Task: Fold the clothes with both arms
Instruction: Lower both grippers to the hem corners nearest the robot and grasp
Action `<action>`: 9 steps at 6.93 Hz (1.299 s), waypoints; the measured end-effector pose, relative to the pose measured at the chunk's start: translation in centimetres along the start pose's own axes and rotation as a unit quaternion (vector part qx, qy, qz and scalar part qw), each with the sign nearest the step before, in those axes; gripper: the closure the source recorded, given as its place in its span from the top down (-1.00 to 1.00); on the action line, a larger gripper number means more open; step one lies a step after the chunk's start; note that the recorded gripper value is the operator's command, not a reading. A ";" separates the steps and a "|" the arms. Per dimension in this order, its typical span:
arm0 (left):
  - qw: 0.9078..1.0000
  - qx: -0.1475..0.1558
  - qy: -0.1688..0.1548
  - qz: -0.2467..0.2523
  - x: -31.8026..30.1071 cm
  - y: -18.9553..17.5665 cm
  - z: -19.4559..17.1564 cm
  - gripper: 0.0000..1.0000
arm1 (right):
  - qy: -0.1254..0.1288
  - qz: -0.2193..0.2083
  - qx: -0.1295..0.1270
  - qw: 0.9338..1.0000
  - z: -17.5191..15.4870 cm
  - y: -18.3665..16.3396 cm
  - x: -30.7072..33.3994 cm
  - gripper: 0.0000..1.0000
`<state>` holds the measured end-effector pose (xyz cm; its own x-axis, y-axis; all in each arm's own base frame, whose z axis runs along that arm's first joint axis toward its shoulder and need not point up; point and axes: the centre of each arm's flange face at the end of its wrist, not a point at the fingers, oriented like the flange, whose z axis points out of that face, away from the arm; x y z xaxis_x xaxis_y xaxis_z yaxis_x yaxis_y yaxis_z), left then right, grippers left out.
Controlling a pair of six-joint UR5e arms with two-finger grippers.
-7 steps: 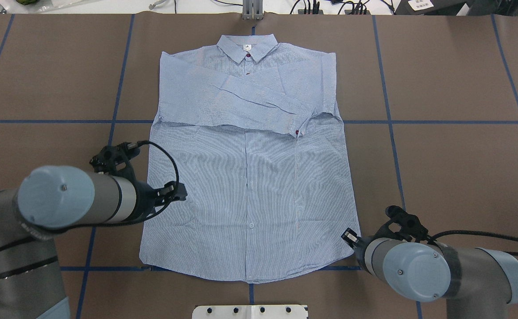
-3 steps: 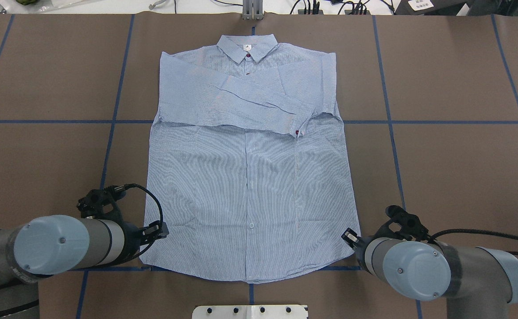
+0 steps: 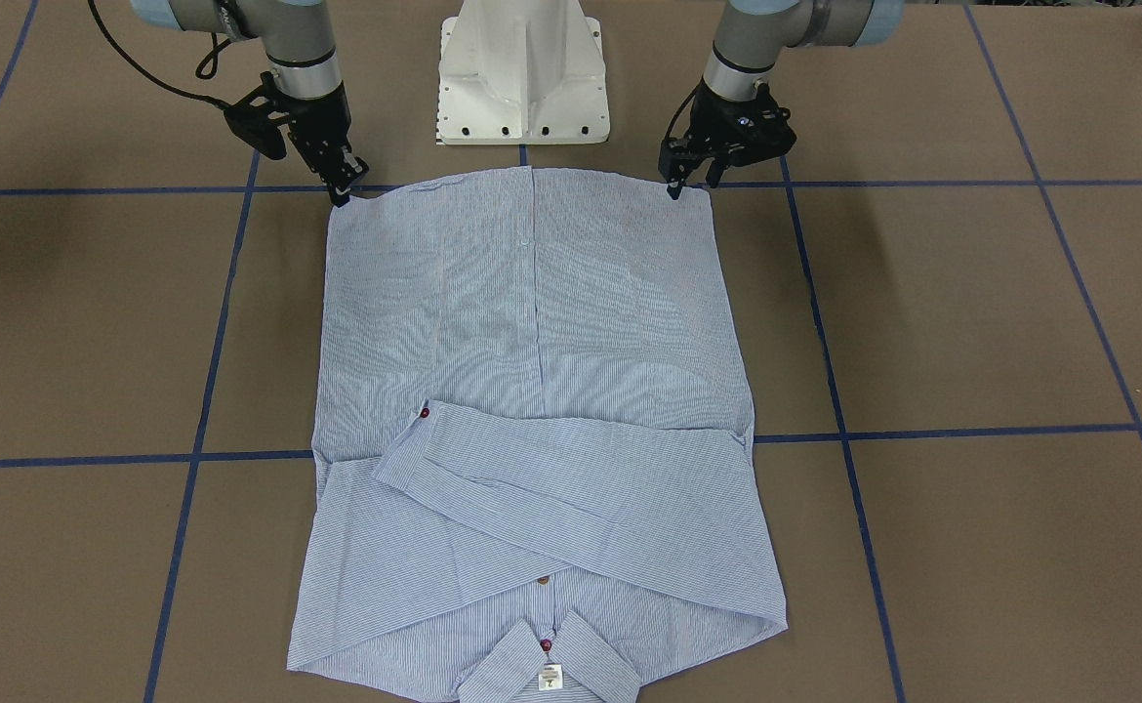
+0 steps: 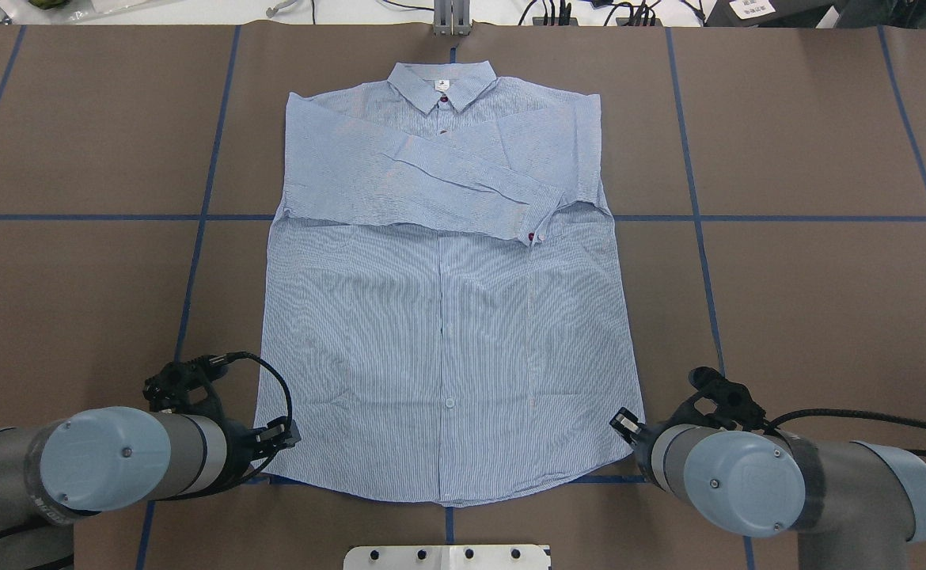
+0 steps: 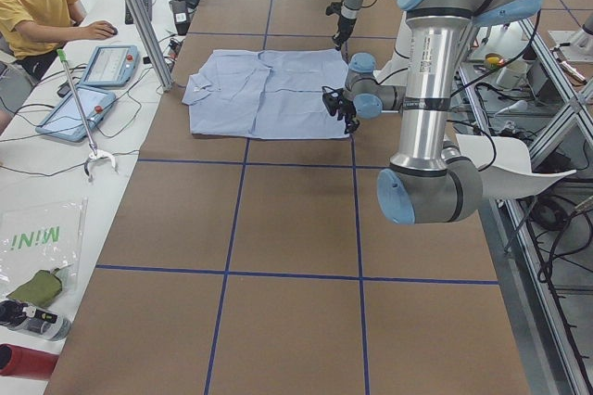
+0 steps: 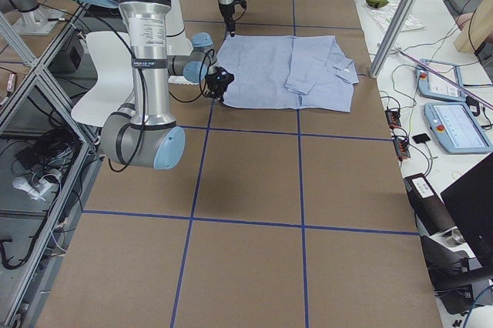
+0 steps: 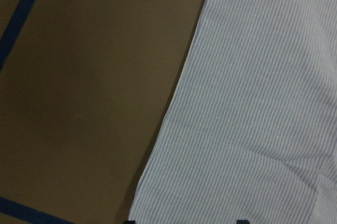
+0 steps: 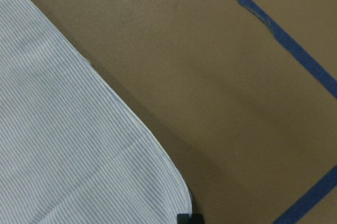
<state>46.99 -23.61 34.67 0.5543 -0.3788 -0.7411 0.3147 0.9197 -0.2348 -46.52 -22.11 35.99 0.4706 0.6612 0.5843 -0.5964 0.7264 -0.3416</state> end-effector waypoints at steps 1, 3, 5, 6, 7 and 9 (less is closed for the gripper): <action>1.000 0.000 -0.005 0.000 -0.2 0.1 0.4 0.35 | -0.001 0.000 0.000 1.000 0.0 0.0 -0.1 -1.00; 1.000 0.002 -0.016 0.001 -1.0 0.0 1.1 0.23 | -0.001 0.000 -0.001 1.000 -0.1 0.1 -0.1 -1.00; 1.000 0.003 -0.023 0.000 -1.4 -0.1 1.6 -0.08 | -0.001 0.000 -0.001 1.000 -0.1 0.1 -0.1 -1.00; 1.000 0.003 -0.023 0.000 -1.5 -0.1 1.7 -0.40 | -0.001 0.000 -0.001 1.000 -0.1 0.1 -0.2 -1.00; 1.000 0.003 -0.024 0.000 -1.5 -0.1 1.7 -0.84 | -0.002 0.000 -0.002 1.000 -0.1 0.2 -0.2 -1.00; 1.000 0.002 -0.025 0.000 -1.5 -0.1 1.7 -1.00 | -0.003 0.000 -0.003 1.000 -0.2 0.3 -0.3 -1.00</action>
<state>47.45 -23.35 36.89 0.5916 -0.3844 -0.7087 0.3184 0.9190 -0.2326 -46.69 -22.06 35.63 0.4674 0.6600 0.5882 -0.5927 0.7276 -0.3454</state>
